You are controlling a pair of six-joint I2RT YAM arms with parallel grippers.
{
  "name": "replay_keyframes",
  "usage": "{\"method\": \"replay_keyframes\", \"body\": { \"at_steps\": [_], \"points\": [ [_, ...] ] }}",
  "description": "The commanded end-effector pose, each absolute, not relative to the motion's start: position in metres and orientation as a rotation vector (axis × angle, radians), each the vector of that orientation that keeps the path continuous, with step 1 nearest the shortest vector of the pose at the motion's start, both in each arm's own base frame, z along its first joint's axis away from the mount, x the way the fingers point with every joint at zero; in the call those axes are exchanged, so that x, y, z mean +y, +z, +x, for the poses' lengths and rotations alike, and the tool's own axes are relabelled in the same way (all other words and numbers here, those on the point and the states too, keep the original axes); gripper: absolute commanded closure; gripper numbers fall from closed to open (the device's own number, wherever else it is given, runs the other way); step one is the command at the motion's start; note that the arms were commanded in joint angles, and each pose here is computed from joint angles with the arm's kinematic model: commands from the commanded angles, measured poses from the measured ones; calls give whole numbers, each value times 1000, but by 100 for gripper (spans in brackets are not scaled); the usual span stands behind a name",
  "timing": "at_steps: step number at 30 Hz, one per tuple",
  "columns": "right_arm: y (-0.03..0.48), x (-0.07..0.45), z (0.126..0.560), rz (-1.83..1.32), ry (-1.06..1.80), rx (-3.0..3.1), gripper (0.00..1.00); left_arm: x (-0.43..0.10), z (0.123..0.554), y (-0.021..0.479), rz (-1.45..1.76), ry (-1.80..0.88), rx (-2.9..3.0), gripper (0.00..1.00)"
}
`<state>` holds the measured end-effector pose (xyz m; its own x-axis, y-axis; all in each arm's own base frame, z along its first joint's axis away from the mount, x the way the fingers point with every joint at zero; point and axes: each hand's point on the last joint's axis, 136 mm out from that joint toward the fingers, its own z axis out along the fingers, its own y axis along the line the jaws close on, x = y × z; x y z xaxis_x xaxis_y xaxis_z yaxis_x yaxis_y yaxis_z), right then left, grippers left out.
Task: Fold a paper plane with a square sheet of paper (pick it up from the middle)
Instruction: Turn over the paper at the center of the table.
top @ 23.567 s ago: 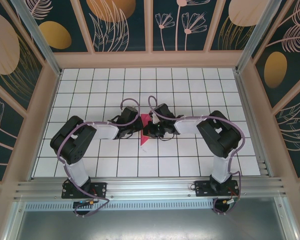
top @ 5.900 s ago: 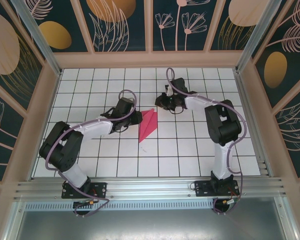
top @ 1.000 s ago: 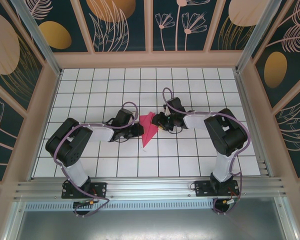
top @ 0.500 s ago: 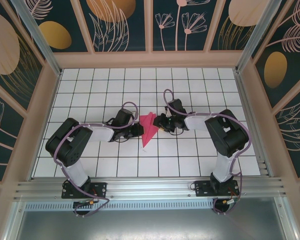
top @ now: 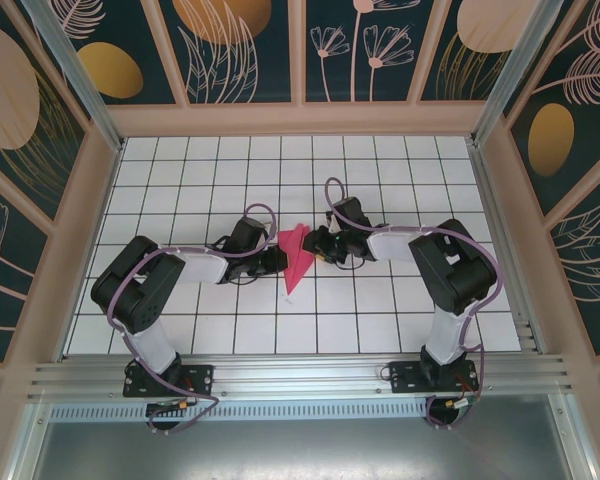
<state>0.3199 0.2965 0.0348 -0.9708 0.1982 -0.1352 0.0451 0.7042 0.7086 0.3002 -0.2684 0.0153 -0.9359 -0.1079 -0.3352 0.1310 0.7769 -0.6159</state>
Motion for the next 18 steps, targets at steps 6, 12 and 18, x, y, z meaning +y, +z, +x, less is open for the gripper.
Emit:
{"method": "replay_keyframes", "body": {
  "at_steps": [6, 12, 18],
  "points": [
    [27, 285, 314, 220, 990, 2754, 64, -259, 276, -4, 11, -904, 2731, 85],
    [27, 299, 308, 194, 1096, 2745, 69, -260, 278, -3, 7, -910, 2728, 85],
    [39, 306, 315, 180, 1155, 2696, 69, -261, 278, -3, 10, -910, 2729, 85]
  ]
}}
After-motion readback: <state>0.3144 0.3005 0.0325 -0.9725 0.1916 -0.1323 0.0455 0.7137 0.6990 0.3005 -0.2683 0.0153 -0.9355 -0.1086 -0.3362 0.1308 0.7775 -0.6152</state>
